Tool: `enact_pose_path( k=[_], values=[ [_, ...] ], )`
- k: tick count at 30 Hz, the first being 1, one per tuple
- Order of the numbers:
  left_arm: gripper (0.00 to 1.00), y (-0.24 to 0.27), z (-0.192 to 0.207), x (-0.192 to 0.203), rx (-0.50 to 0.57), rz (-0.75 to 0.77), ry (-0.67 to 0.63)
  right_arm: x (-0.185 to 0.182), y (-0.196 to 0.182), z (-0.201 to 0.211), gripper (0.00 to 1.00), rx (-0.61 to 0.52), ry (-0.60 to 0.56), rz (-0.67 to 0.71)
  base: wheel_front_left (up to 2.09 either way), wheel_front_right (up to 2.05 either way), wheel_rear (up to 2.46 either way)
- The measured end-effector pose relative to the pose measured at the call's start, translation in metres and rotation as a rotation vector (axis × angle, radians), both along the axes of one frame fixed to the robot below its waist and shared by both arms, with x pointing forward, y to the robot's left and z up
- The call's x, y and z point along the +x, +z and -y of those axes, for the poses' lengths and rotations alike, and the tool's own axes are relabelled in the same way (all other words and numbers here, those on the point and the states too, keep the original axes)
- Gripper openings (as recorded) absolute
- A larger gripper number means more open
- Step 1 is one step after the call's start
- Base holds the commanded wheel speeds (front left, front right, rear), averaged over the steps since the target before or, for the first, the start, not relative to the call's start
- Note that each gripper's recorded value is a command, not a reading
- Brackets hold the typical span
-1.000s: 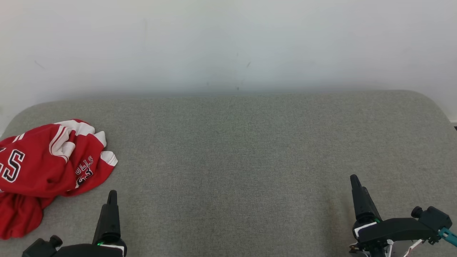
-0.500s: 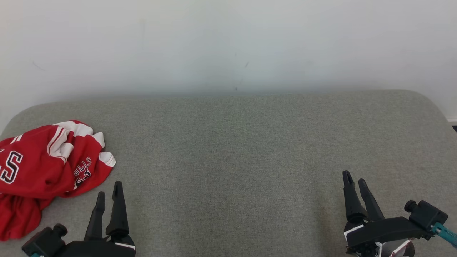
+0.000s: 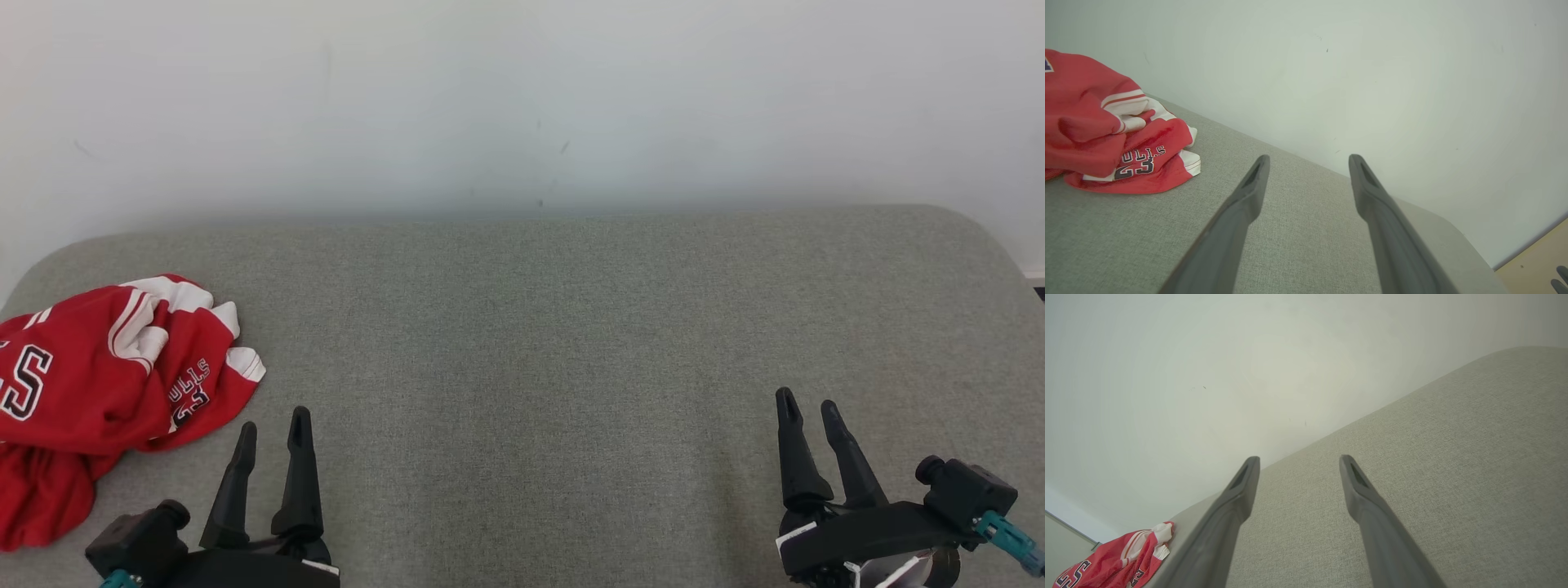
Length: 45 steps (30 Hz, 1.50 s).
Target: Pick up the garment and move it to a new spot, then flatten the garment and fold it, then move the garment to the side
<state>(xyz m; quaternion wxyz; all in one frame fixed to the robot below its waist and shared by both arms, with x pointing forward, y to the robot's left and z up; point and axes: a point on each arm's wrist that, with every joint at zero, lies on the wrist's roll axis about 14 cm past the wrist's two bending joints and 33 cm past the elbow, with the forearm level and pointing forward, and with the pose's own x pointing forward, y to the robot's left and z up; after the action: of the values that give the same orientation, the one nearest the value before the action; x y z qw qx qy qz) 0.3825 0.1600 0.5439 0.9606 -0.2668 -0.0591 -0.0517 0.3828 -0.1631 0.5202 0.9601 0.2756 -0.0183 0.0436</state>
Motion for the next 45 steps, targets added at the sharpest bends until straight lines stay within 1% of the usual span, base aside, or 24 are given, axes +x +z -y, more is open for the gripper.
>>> enact_pose_path(
  k=[6, 22, 26, 34, 45],
  values=[
    [1.00, -0.005, 0.004, -0.001, 0.060, -0.004, -0.008, -0.001, 0.005, -0.003, 1.00, -0.065, 0.004, 0.028, 0.00, 0.00, 0.00],
    [1.00, 0.003, 0.018, -0.005, 0.235, 0.054, -0.038, -0.008, 0.007, -0.009, 1.00, -0.222, 0.017, 0.068, 0.00, 0.00, 0.00],
    [1.00, 0.004, 0.021, -0.005, 0.264, 0.065, -0.045, -0.010, 0.006, -0.007, 1.00, -0.245, 0.010, 0.072, 0.00, 0.00, 0.00],
    [1.00, 0.006, 0.027, -0.007, 0.342, 0.095, -0.059, -0.011, 0.009, -0.009, 1.00, -0.326, 0.015, 0.099, 0.00, 0.00, 0.00],
    [1.00, 0.007, 0.030, -0.008, 0.417, 0.116, -0.059, -0.013, 0.015, -0.015, 1.00, -0.411, 0.027, 0.138, 0.00, 0.00, 0.00]
  ],
)
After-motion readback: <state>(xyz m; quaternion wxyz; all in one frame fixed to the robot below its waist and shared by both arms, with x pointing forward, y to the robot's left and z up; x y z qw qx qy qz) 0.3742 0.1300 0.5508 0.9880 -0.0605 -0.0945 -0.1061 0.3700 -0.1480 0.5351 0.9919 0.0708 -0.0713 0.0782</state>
